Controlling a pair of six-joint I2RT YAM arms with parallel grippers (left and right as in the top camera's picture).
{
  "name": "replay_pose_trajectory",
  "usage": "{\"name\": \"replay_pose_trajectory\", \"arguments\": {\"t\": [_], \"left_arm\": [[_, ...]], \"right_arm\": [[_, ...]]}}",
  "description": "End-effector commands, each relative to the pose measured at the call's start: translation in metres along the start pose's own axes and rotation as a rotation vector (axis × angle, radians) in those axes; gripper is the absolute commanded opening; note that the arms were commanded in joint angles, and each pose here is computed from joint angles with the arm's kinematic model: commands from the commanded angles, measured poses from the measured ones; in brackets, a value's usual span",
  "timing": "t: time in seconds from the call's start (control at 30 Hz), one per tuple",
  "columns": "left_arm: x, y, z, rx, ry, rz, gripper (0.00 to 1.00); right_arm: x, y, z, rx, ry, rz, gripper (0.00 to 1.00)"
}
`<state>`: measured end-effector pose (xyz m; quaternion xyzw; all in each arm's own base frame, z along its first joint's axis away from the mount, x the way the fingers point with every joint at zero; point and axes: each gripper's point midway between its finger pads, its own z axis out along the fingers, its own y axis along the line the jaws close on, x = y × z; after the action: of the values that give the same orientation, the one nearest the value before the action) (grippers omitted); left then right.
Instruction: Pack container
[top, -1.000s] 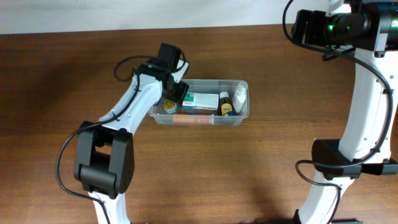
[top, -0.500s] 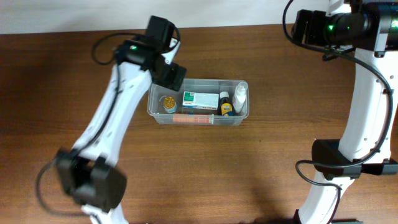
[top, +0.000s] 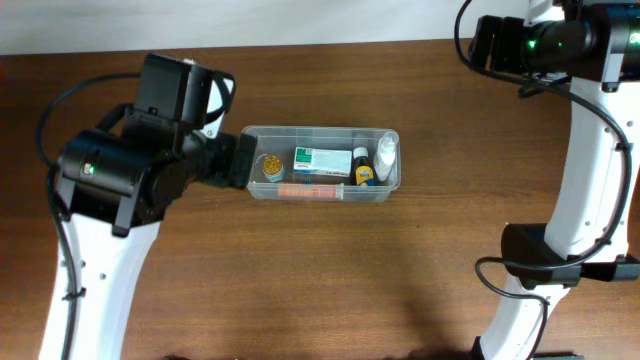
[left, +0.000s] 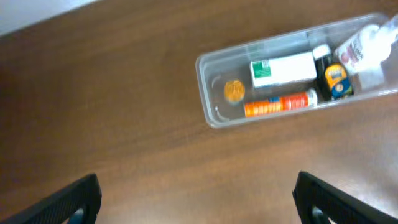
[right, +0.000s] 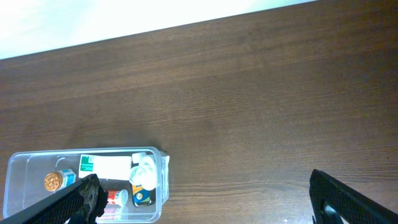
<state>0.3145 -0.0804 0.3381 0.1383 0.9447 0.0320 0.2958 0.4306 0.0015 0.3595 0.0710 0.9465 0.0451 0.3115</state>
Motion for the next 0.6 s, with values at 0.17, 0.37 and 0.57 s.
{"name": "replay_pose_trajectory", "arguments": {"t": [0.17, 0.37, 0.57], "left_arm": [[0.03, -0.012, -0.006, 0.075, 0.111, -0.001, 0.99], [0.053, -0.025, 0.008, 0.14, 0.208, 0.006, 0.99], [0.048, -0.026, 0.036, 0.119, 0.067, -0.003, 0.99]], "right_arm": [[-0.001, 0.003, -0.01, -0.01, -0.019, -0.002, 0.98], [-0.001, 0.003, -0.01, -0.01, -0.019, -0.002, 0.98], [-0.001, 0.003, -0.01, -0.01, -0.019, -0.002, 0.98]]}}
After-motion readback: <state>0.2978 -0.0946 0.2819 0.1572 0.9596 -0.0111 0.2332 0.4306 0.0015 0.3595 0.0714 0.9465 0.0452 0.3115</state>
